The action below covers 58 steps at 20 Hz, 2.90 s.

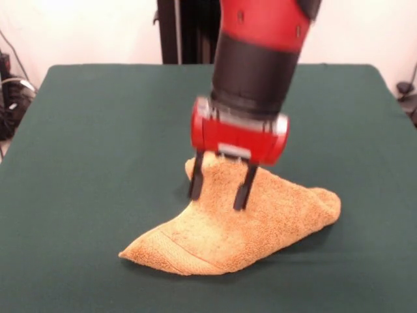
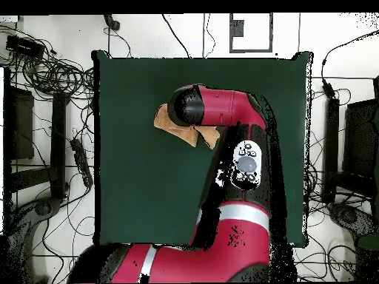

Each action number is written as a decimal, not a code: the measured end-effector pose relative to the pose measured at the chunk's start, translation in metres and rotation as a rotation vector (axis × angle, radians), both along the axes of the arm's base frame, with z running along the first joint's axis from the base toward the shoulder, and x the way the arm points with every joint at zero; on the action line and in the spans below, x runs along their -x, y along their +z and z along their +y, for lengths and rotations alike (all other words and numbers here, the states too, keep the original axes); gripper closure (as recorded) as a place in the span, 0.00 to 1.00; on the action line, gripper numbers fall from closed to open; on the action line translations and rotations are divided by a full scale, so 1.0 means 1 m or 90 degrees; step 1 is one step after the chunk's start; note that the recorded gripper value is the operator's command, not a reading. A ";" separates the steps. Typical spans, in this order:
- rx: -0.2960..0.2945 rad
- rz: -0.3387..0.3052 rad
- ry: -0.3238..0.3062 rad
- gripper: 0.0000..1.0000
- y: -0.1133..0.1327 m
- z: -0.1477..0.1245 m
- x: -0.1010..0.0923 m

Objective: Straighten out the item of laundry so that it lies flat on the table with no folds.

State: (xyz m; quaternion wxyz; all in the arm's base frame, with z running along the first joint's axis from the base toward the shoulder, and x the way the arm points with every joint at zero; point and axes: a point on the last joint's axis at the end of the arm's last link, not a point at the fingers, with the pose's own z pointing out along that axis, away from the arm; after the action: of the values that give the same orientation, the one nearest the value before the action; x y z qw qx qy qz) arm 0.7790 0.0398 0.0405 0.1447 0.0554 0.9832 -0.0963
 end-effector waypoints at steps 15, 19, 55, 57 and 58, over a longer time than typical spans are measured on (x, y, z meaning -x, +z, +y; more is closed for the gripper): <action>0.004 0.020 0.017 0.00 -0.080 0.007 -0.007; 0.004 0.020 0.018 0.00 -0.080 0.007 -0.007; -0.048 0.004 -0.054 0.00 0.079 -0.045 0.074; -0.055 0.015 -0.042 0.00 0.066 -0.039 0.093; -0.056 0.018 -0.040 0.00 0.063 -0.038 0.097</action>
State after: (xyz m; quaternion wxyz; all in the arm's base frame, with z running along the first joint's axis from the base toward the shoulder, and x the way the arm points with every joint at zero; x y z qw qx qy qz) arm 0.6823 0.0016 0.1038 0.1255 0.0909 0.9862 -0.0583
